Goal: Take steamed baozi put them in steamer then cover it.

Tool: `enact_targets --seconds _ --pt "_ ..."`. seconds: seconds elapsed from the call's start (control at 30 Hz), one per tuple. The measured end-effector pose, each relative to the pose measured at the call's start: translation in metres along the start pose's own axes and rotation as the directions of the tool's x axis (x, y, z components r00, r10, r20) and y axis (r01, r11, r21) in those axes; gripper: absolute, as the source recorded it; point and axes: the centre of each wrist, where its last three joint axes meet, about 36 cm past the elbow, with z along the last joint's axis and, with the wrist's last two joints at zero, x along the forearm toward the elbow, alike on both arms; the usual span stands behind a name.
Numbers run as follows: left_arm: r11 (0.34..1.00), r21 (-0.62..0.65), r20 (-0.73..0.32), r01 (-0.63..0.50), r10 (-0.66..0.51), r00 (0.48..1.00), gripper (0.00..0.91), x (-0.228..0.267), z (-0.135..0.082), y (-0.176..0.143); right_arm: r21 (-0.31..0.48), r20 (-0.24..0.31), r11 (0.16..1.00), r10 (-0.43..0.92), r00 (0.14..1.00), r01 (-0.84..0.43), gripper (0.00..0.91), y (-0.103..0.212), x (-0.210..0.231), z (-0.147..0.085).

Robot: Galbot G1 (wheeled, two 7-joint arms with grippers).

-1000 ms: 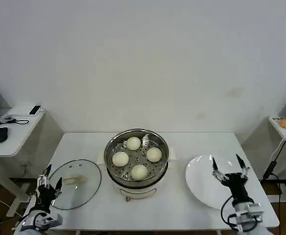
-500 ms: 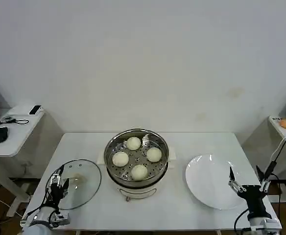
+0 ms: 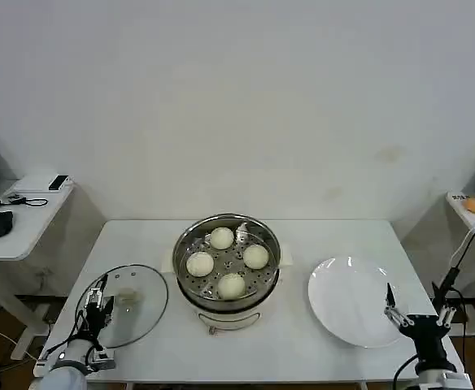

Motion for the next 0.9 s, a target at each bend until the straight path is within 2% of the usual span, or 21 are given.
enact_targets --seconds 0.9 --pt "1.000 -0.018 -0.004 0.019 -0.019 1.000 0.907 -0.034 0.000 0.002 0.016 -0.019 1.000 -0.005 1.000 0.005 0.907 0.005 0.008 0.008"
